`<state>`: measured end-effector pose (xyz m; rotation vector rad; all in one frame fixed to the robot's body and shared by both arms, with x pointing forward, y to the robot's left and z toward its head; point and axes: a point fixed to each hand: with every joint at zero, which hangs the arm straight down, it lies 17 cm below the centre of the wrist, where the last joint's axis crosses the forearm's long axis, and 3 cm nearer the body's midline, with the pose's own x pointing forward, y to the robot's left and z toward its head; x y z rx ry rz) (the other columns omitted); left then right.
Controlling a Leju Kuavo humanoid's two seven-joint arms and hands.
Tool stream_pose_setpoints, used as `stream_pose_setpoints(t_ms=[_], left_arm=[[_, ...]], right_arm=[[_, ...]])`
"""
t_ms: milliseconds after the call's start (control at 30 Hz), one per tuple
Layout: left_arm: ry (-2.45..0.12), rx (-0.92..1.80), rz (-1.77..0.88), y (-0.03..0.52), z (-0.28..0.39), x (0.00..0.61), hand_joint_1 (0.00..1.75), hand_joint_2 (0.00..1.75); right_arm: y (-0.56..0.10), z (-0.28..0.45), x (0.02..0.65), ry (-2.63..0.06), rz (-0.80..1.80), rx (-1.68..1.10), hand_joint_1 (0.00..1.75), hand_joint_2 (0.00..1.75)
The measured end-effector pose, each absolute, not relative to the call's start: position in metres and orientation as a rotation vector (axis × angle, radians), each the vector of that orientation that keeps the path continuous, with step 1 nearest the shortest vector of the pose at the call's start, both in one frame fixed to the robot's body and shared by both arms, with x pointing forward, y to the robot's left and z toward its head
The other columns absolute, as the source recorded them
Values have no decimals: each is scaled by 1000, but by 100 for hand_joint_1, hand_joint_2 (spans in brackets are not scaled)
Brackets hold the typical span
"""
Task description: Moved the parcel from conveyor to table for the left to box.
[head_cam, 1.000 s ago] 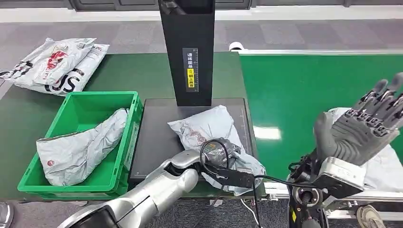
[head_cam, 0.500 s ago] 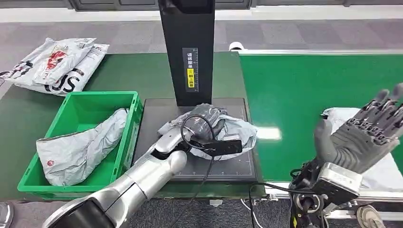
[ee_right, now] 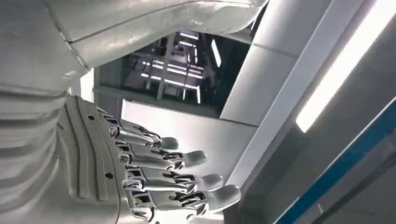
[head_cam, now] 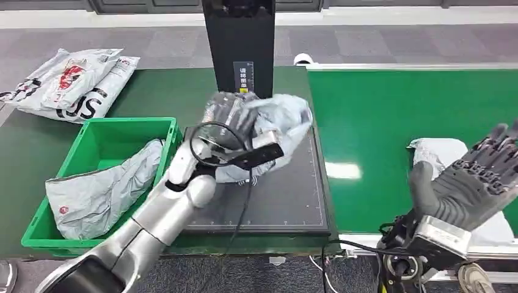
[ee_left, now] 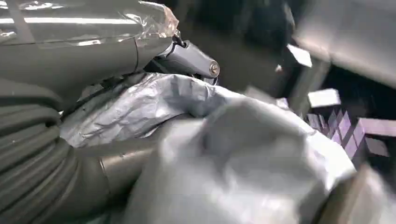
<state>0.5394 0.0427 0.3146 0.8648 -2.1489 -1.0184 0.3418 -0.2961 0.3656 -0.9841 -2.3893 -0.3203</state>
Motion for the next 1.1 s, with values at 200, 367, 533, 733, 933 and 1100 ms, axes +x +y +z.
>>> stream_pose_setpoints(t_ms=[200, 367, 533, 733, 933, 1100], left_arm=[[-2121, 1308, -748, 174, 369, 530, 175, 175], [-1946, 1550, -556, 315, 354, 502, 175, 175], [-1716, 1719, -485, 420, 319, 462, 175, 175], [-1408, 1855, -540, 480, 269, 427, 175, 175], [-1333, 1871, -537, 501, 255, 413, 175, 175], [-1283, 1855, -558, 508, 245, 411, 47, 175]], right_arm=[[-310, 352, 333, -2351, -329, -1010, 0, 175], [-318, 343, 324, -2314, -313, -1031, 0, 175], [-321, 339, 319, -2304, -302, -1035, 0, 175], [-323, 338, 321, -2285, -287, -1046, 0, 175], [-323, 338, 321, -2285, -283, -1049, 0, 175], [-323, 338, 321, -2287, -278, -1051, 0, 175]])
